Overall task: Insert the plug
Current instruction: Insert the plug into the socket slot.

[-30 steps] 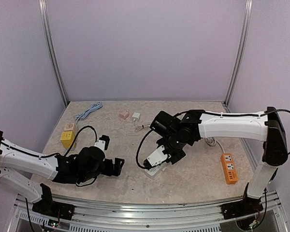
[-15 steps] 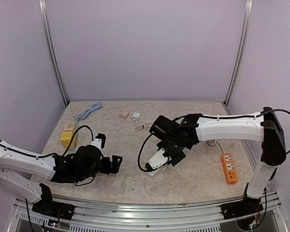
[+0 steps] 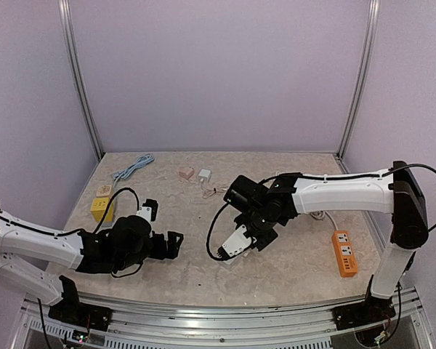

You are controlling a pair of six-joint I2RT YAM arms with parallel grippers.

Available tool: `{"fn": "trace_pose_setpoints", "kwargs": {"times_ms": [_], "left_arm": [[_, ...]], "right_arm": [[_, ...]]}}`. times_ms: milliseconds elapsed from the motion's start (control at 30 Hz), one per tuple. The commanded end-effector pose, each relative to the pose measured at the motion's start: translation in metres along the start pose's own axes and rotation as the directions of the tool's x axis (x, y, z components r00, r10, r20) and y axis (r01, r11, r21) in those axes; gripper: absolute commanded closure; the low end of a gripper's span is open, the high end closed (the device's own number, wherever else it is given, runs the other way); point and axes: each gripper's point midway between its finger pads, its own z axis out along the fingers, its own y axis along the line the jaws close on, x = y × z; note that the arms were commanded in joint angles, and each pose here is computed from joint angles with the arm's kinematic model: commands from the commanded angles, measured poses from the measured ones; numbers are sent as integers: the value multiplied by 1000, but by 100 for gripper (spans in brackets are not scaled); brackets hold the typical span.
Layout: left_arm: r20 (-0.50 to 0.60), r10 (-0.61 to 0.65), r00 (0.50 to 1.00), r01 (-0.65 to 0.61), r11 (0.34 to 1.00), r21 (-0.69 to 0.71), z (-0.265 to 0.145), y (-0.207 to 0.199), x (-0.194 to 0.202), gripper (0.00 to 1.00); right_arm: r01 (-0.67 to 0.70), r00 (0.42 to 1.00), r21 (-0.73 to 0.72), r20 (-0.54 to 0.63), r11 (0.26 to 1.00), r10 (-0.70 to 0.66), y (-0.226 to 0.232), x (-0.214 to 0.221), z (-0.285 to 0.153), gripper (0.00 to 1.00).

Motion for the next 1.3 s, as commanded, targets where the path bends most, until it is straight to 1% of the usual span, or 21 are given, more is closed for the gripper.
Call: {"fn": "trace_pose_setpoints", "kwargs": {"times_ms": [0, 167, 267, 600, 767, 967, 1267], "left_arm": [[9, -20, 1000, 20, 1000, 17, 0, 0, -4, 1], [10, -24, 1000, 24, 1000, 16, 0, 2, -5, 1], [11, -28, 1000, 28, 999, 19, 0, 1, -5, 1], [13, -55, 998, 55, 998, 16, -4, 8, 0, 1], [24, -72, 997, 72, 997, 10, -9, 14, 1, 1], [35, -87, 996, 87, 996, -4, -13, 17, -3, 1], [33, -100, 994, 101, 995, -17, -14, 19, -2, 1]], "right_arm": [[22, 999, -74, 35, 997, -20, 18, -6, 8, 100], [50, 999, -109, 9, 993, -49, 25, -1, 14, 100], [85, 996, -183, 13, 980, -84, 33, 0, 20, 100], [50, 997, -317, 77, 947, -27, 39, -1, 41, 100], [34, 998, -354, 63, 935, -12, 48, -1, 55, 100], [39, 998, -374, 54, 927, -21, 44, -9, 66, 100], [14, 1000, -466, 19, 885, -6, 68, -9, 94, 100]]}}
